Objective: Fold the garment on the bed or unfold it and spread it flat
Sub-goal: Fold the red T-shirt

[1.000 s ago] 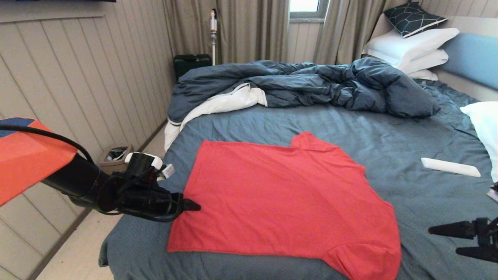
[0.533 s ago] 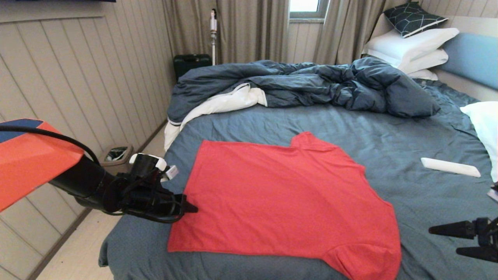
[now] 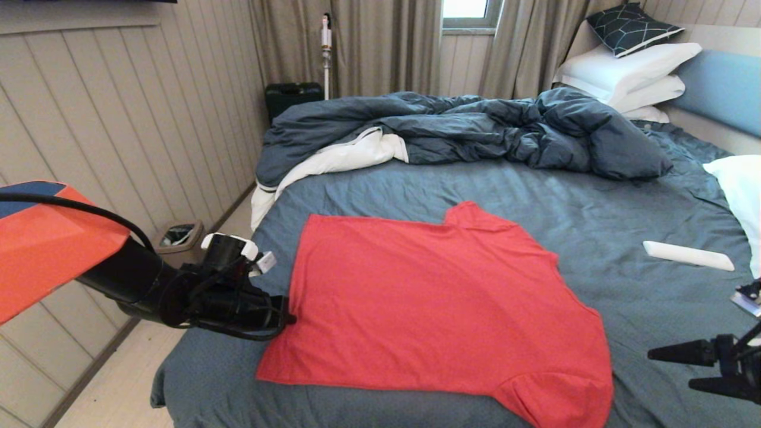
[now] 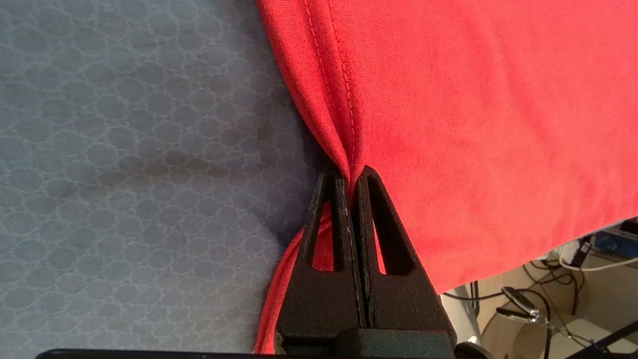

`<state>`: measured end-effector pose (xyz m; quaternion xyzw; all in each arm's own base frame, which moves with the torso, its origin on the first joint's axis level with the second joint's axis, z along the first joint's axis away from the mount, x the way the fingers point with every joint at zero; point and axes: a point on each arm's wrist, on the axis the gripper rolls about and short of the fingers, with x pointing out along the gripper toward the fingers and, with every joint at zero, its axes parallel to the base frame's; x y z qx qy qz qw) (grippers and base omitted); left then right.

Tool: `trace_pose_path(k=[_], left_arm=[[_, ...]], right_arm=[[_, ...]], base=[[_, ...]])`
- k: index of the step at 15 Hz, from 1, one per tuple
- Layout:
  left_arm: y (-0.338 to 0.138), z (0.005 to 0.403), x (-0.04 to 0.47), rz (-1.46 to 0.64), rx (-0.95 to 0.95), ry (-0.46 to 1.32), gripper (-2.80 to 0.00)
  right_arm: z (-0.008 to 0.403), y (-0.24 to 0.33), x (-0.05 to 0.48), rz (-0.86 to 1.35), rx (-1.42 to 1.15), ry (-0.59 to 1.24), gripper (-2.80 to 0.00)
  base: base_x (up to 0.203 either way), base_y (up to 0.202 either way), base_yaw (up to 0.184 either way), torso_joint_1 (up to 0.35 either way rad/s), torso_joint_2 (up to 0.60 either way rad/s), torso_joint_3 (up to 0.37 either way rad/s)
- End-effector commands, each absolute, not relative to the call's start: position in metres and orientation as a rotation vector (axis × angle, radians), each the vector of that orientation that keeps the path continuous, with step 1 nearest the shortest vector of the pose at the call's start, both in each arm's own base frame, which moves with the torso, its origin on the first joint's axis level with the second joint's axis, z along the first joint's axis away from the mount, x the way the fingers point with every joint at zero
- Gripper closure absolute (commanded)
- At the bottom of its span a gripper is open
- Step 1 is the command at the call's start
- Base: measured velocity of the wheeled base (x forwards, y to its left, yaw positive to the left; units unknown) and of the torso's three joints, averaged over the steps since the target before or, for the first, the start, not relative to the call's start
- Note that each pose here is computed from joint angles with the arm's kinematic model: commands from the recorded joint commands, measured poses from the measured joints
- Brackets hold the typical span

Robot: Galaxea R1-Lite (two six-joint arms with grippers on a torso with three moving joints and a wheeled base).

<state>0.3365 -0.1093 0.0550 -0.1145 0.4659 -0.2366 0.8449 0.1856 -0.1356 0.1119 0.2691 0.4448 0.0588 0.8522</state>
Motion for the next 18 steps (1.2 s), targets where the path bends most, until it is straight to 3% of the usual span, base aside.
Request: trace_pose_path(k=[1,11,18], left_arm=[[-0.11,0.056,0.336,-0.501,-0.243,0.98,0.0],[-0.112,0.061,0.333,-0.513,-0.24,0.954,0.0],[-0.114,0.062,0.332,-0.519,-0.237,0.951,0.0]], right_arm=[[0.097,-0.135,0.195,0.165,0.583,0.988,-2.8],[0.085,-0.1,0.226,0.32,0.516,1.063,-2.8],[0.074,-0.101,0.253,0.311,0.453,1.097,-2.8]], base=[[0.0,0.0,0.0,0.0,0.0,0.0],[0.0,0.0,0.0,0.0,0.0,0.0],[0.0,0.0,0.0,0.0,0.0,0.0]])
